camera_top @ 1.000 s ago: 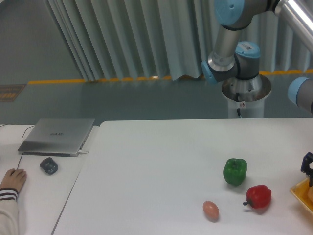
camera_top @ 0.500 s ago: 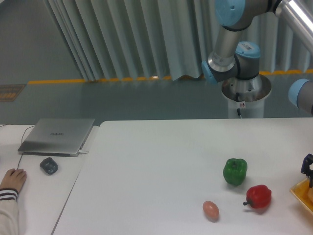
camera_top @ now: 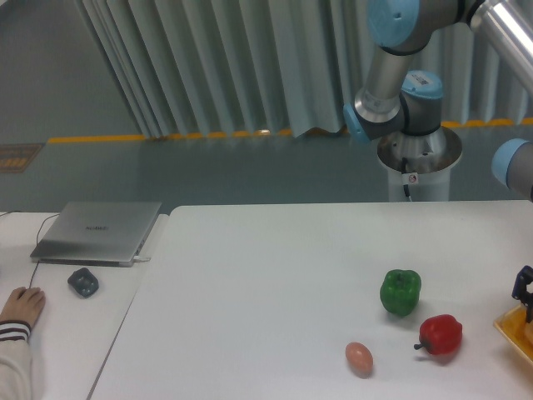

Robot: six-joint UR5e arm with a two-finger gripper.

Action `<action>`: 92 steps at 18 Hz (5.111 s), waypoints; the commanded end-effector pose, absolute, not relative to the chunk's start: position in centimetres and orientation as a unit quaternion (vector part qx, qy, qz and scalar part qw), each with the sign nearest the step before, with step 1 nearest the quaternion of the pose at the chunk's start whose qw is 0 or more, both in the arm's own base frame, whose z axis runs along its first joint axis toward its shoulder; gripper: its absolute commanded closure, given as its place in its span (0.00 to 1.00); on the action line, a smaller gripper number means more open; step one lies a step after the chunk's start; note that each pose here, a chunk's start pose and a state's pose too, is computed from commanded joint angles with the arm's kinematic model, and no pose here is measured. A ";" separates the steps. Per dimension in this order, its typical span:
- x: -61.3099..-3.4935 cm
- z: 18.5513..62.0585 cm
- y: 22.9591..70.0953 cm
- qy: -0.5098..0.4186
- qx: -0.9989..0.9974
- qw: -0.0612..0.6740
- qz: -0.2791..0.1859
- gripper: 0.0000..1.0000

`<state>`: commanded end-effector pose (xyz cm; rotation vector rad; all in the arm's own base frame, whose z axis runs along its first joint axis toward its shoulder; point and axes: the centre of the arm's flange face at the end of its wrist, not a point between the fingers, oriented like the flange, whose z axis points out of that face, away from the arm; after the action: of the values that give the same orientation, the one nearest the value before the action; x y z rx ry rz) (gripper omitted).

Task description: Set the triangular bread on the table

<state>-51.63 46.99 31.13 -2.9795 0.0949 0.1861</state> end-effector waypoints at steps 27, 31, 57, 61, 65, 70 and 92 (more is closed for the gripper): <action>-51.4 30.5 47.1 0.033 -0.995 0.073 0.056 0.53; -51.2 30.2 47.2 0.033 -0.996 0.071 0.053 0.68; -52.8 38.1 44.0 -0.017 -0.996 0.088 -0.016 0.97; -51.5 40.6 43.6 -0.020 -0.994 0.102 -0.041 0.97; -48.5 42.6 44.1 -0.009 -0.994 0.093 -0.062 0.96; -42.0 41.3 46.0 0.031 -0.992 0.060 -0.110 0.96; -37.0 35.3 46.9 0.144 -0.983 -0.070 -0.091 0.83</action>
<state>-36.97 46.90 35.30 -3.2326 0.4743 -0.3003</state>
